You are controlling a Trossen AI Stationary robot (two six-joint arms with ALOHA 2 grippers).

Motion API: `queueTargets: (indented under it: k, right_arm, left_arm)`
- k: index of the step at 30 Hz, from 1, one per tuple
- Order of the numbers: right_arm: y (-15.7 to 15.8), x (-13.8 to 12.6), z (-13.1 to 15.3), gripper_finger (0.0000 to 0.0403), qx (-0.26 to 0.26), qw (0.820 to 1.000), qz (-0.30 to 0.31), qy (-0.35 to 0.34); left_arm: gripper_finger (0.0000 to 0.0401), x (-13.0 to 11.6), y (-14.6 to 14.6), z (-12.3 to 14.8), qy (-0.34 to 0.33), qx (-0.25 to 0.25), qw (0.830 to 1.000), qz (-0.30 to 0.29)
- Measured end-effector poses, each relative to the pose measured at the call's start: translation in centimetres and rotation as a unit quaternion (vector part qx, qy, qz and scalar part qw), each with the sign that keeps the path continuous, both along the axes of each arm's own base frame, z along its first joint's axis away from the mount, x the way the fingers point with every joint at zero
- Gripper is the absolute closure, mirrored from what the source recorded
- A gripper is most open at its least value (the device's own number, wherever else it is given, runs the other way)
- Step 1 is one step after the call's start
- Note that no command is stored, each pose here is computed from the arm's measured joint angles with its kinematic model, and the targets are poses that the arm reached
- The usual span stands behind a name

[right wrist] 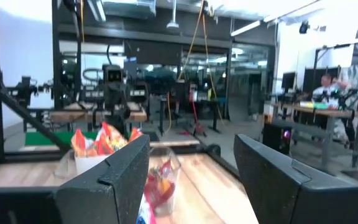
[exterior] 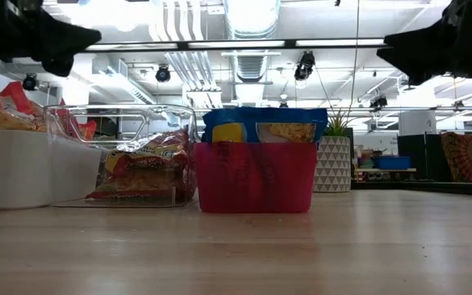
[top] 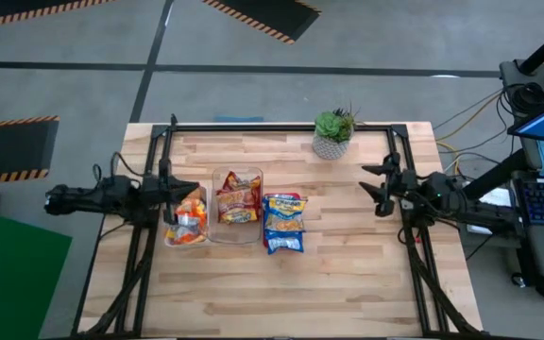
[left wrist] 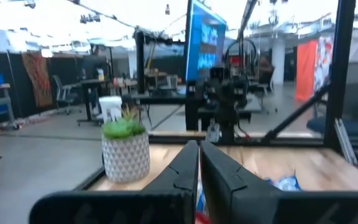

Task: Sort Maruchan noodles
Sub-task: Return to Home Position

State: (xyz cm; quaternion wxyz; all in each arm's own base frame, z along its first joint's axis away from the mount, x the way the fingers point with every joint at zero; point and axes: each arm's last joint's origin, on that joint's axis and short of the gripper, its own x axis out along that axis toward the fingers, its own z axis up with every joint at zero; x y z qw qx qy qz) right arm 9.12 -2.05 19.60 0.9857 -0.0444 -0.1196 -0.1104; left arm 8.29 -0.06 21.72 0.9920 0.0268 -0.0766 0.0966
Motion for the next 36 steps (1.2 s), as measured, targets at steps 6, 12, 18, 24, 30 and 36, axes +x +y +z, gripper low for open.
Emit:
queueTargets:
  k: [6, 12, 18, 24, 30, 36]
  right_arm:
    - [0.0, 0.2, -0.9, 0.0179, 0.000, 1.000, 0.004, 0.017]
    - [0.0, 0.4, -1.7, 0.0192, 0.015, 0.998, 0.026, 0.060]
    - [0.0, 0.5, -2.1, 0.0217, 0.060, 0.995, 0.029, 0.069]
    - [0.0, 0.6, -2.2, 0.0222, 0.060, 0.995, 0.028, 0.081]
    - [0.0, 0.7, -2.5, 0.0221, 0.062, 0.993, 0.027, 0.091]
    - [0.0, 0.7, -2.4, 0.0221, 0.062, 0.994, 0.027, 0.090]
  left_arm:
    - [0.0401, 0.8, -0.1, -1.6, 0.036, -0.013, 0.999, -0.004]
    - [0.0401, 1.4, -0.3, -4.6, 0.042, -0.068, 0.996, -0.033]
    - [0.0401, 1.5, -0.3, -4.2, 0.021, -0.109, 0.993, -0.038]
    - [0.0401, 1.5, -0.3, -4.1, 0.023, -0.109, 0.993, -0.037]
    - [0.0401, 1.5, -0.3, -4.2, 0.025, -0.109, 0.993, -0.036]
    - [0.0401, 1.5, -0.3, -4.2, 0.025, -0.109, 0.993, -0.036]
